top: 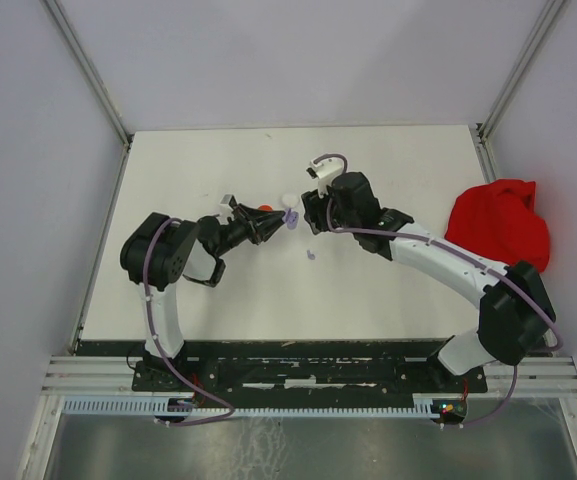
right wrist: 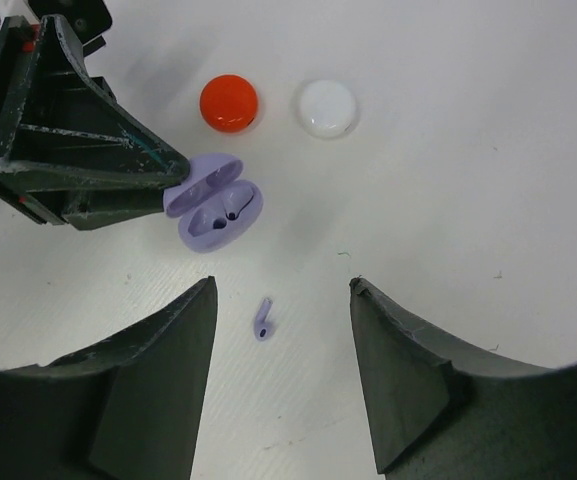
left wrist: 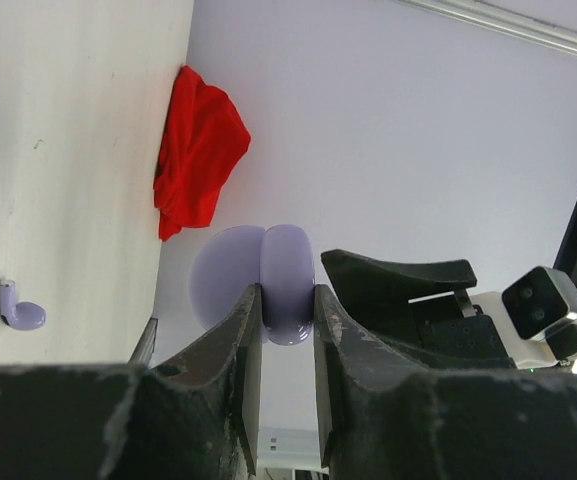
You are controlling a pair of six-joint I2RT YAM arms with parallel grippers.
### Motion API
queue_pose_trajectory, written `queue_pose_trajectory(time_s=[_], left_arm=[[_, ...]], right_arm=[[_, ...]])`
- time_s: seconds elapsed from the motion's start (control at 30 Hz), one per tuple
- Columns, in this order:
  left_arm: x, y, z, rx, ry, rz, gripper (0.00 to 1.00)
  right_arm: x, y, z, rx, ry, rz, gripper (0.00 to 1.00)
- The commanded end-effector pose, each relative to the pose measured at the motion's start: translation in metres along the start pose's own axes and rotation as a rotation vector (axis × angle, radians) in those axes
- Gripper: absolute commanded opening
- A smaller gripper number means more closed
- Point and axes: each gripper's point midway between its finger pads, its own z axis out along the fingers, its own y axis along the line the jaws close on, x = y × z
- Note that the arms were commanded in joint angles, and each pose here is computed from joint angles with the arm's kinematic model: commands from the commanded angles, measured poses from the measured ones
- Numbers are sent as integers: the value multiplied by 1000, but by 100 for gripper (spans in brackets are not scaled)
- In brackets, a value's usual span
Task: Insert the wireless bluetooth earbuds into the charging case
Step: Adjust the earbud with the charging case, then pick up the earbud from the center of the board.
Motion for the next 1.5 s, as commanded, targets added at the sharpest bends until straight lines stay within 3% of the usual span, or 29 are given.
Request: queue_pose_trajectory(time_s=[0.0, 0.43, 0.9, 1.47], left_arm=[[-5, -19, -4, 89, -23, 25, 3], [-16, -33, -25, 109, -59, 45, 3], [-38, -53, -59, 130, -127, 69, 3], [-44, -55, -67, 127, -141, 74, 3]], right_arm=[[12, 1, -9, -5, 36, 10, 64], [106, 23, 16, -81, 339, 41, 63], [132, 45, 46, -139, 418, 102, 63], [134, 57, 60, -167, 428, 118, 63]])
